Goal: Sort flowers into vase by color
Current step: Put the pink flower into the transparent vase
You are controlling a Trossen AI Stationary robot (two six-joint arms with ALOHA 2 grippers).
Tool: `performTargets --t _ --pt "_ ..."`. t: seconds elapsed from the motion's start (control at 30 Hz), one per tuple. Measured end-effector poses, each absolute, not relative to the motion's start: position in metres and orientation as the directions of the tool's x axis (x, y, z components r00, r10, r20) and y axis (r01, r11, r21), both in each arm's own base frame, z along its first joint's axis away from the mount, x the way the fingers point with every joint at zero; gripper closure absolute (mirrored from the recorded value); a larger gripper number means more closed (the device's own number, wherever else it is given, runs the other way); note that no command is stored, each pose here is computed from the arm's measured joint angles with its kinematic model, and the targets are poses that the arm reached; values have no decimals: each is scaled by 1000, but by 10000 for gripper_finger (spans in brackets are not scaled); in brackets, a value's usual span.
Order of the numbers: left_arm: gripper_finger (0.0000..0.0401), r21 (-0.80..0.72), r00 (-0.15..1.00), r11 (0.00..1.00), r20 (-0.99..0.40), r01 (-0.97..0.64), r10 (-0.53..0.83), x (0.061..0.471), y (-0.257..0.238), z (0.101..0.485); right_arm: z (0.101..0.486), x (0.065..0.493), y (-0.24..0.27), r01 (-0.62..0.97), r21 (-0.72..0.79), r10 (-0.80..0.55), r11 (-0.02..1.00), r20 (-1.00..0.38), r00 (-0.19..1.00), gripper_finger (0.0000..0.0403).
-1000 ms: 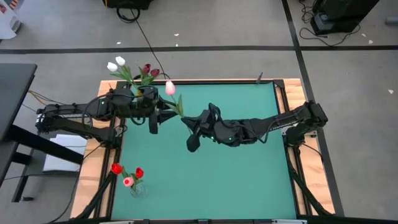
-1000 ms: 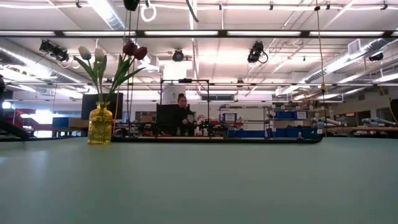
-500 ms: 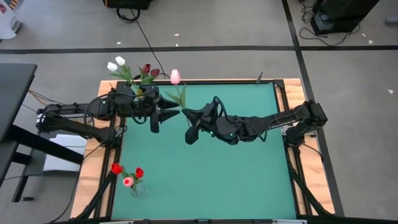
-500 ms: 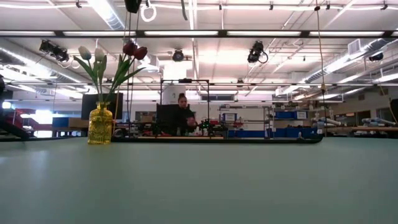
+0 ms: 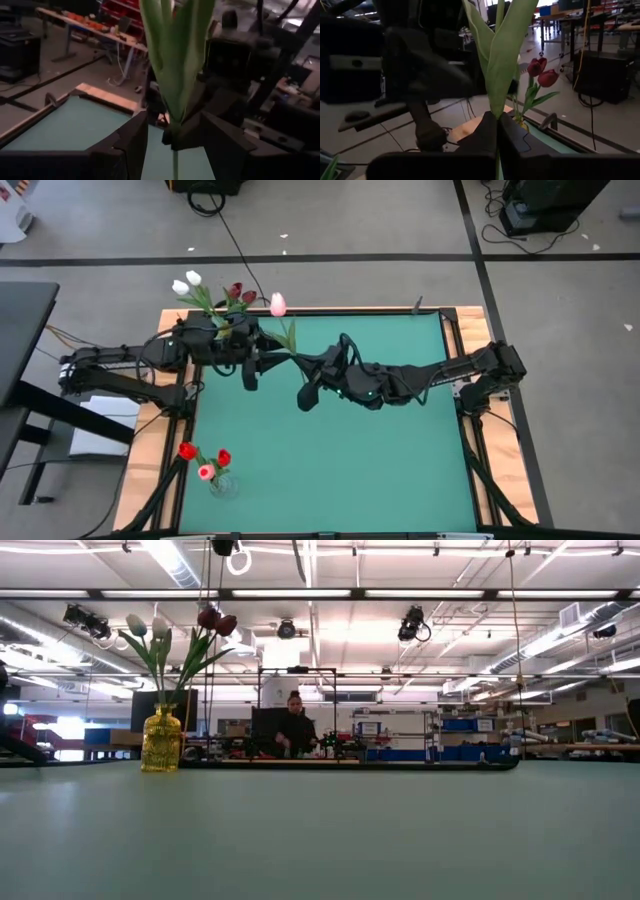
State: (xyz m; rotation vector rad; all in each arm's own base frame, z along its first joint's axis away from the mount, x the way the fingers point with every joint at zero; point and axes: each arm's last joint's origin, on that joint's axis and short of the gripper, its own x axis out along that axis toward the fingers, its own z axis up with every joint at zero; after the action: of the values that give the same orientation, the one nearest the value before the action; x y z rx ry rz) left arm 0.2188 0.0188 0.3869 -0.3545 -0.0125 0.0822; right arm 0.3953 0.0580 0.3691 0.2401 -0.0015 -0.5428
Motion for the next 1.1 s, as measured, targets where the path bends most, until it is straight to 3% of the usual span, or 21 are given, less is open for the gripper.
performTargets --t 0.33,0.53,0.7,0.9,1.1 --pt "234 -321 998 946 31 -35 48 230 20 386 370 397 53 486 205 -485 850 -59 872 393" --pt "311 -322 997 945 34 -57 72 228 26 386 370 397 53 488 203 -488 849 -56 871 391" --pt "387 -313 998 948 24 -51 62 227 30 386 370 397 52 494 203 -494 845 -56 868 352" --pt "392 -257 996 962 -40 -92 84 213 32 384 380 379 46 518 184 -504 835 -122 855 286" --pt "393 -196 986 974 -137 -116 90 188 30 382 408 327 44 548 94 -521 831 -210 827 273"
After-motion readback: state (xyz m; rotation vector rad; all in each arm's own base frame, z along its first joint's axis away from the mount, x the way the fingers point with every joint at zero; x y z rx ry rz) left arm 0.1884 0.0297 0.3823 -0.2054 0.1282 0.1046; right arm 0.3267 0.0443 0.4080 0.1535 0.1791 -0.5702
